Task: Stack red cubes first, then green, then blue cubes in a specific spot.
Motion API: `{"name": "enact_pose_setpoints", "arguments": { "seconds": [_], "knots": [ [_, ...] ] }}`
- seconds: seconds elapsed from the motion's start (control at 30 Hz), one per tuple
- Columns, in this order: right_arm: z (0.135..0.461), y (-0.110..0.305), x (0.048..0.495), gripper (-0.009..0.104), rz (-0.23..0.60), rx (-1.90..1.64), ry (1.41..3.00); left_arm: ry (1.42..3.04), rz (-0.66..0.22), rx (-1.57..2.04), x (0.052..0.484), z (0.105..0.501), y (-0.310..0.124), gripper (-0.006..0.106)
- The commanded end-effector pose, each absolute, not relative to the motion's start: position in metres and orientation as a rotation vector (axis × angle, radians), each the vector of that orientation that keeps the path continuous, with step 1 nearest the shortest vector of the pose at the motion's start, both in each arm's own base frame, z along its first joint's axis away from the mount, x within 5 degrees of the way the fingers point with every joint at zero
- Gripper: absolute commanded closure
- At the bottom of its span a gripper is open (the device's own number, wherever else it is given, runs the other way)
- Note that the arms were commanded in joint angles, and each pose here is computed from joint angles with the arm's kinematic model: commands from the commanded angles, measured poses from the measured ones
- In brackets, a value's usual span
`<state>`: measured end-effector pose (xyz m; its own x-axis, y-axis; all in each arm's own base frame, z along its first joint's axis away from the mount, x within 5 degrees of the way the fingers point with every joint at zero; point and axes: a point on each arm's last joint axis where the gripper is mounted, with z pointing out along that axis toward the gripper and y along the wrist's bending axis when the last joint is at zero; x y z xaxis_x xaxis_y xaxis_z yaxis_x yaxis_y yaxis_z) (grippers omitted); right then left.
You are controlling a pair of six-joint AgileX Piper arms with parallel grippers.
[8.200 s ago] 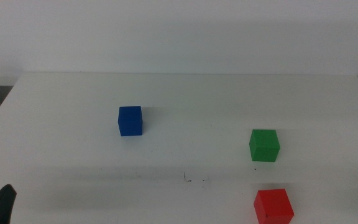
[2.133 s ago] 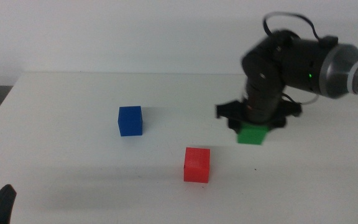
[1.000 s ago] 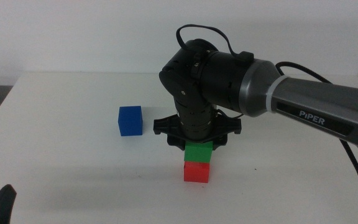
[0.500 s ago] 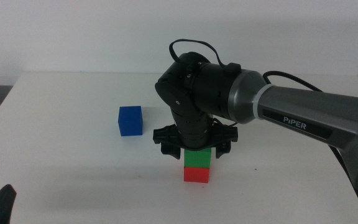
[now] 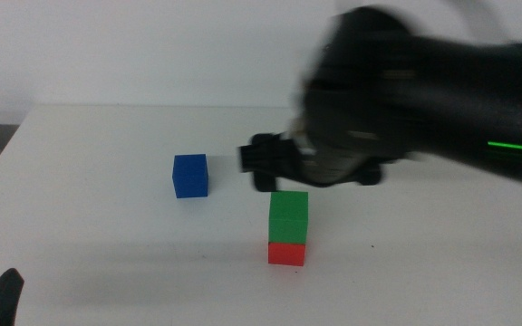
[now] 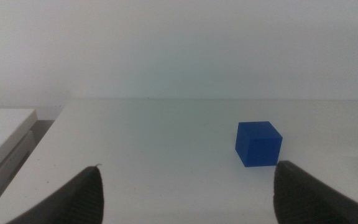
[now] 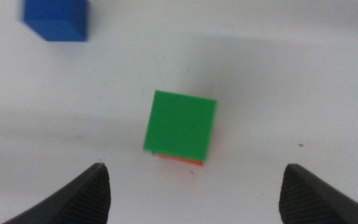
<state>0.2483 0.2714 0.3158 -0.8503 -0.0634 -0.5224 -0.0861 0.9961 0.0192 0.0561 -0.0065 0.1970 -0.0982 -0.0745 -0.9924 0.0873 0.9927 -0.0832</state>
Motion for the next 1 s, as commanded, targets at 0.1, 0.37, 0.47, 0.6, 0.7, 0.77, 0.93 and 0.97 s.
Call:
{"name": "enact_pose_setpoints", "arguments": {
  "seconds": [0.1, 0.37, 0.47, 0.6, 0.7, 0.77, 0.93, 0.97],
  "knots": [
    [0.354, 0.200, 0.187, 0.002, 0.185, -0.360, 2.410, 1.643, -0.134, 0.005, 0.056, 0.199, -0.006, 0.007],
    [0.383, 0.095, 0.098, 0.002, 0.394, -0.640, 2.038, 1.643, -0.134, 0.005, 0.056, 0.199, -0.006, 0.007],
    [0.389, 0.079, 0.080, 0.002, 0.448, -0.712, 1.960, 1.643, -0.134, 0.005, 0.056, 0.199, -0.006, 0.007],
    [0.392, 0.074, 0.071, 0.002, 0.507, -0.740, 1.933, 1.643, -0.134, 0.005, 0.056, 0.199, -0.006, 0.007],
    [0.393, 0.075, 0.071, 0.002, 0.516, -0.738, 1.931, 1.643, -0.134, 0.005, 0.056, 0.199, -0.006, 0.007],
    [0.393, 0.075, 0.071, 0.002, 0.527, -0.728, 1.926, 1.643, -0.134, 0.005, 0.056, 0.199, -0.006, 0.007],
    [0.393, 0.074, 0.071, 0.002, 0.529, -0.713, 1.937, 1.643, -0.134, 0.005, 0.056, 0.199, -0.006, 0.007],
    [0.393, 0.074, 0.071, 0.002, 0.530, -0.713, 1.935, 1.643, -0.134, 0.005, 0.056, 0.199, -0.006, 0.007]
  ]
}}
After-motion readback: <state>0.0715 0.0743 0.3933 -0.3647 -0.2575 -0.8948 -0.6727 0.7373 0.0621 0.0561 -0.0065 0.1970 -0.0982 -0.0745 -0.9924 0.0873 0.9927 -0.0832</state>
